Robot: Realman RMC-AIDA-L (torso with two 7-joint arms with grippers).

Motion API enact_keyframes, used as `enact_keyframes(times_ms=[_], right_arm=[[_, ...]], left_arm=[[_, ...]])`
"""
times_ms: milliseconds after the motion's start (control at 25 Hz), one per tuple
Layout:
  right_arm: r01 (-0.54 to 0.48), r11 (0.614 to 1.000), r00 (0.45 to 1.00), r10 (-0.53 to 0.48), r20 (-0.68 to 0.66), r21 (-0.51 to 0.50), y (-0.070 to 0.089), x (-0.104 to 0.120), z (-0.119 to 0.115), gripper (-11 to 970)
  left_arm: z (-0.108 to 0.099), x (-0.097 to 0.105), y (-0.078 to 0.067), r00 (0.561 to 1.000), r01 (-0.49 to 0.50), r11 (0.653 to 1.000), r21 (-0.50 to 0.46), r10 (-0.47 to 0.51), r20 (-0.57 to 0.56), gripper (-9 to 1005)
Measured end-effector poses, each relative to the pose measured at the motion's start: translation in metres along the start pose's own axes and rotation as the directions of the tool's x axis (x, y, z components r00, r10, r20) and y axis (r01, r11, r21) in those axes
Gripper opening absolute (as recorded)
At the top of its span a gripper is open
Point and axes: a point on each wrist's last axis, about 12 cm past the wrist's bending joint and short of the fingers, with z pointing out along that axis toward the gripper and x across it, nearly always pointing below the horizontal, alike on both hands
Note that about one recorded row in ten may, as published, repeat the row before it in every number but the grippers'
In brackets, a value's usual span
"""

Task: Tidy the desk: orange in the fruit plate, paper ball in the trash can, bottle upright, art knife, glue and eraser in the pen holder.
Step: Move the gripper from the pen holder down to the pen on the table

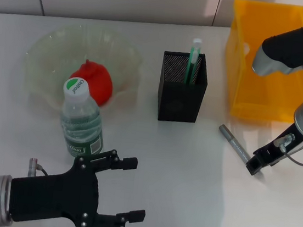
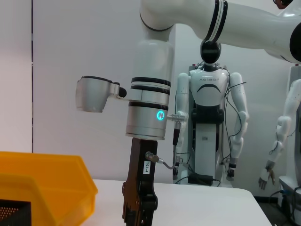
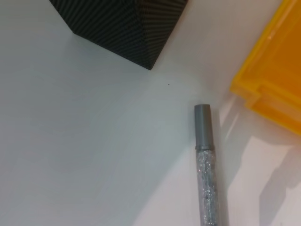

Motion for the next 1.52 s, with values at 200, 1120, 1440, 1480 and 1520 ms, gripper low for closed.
enact_keyframes(times_ms=[200,1120,1440,1480,1520], right_arm=[[-0.005,1.000,1.000,0.005,0.003,-0.001,0.000,-0.001,0.003,478],[-0.017,1.000,1.000,0.017,-0.013,-0.023,0.000,-0.004,0.016,280],[-0.009,1.000,1.000,0.009,-0.023,-0.027,0.000,-0.002,0.017,194],[-0.008,1.000,1.000,0.007,-0.024,-0.027,0.000,-0.002,0.017,189],[-0.002,1.000,1.000,0.002,-0.025,-0.028,0.000,-0.002,0.017,184]], left_arm=[[0.000,0.001,-0.001,1.000,0.004,1.000,0.002,-0.004,0.000,860],[0.001,0.000,-0.001,1.000,0.004,1.000,0.007,-0.004,0.002,860],[0.002,0.000,0.000,1.000,0.003,1.000,0.008,-0.003,0.003,860],[0.002,0.000,0.000,1.000,0.003,1.000,0.008,-0.003,0.003,860],[0.002,0.000,0.000,1.000,0.004,1.000,0.008,-0.004,0.003,860]])
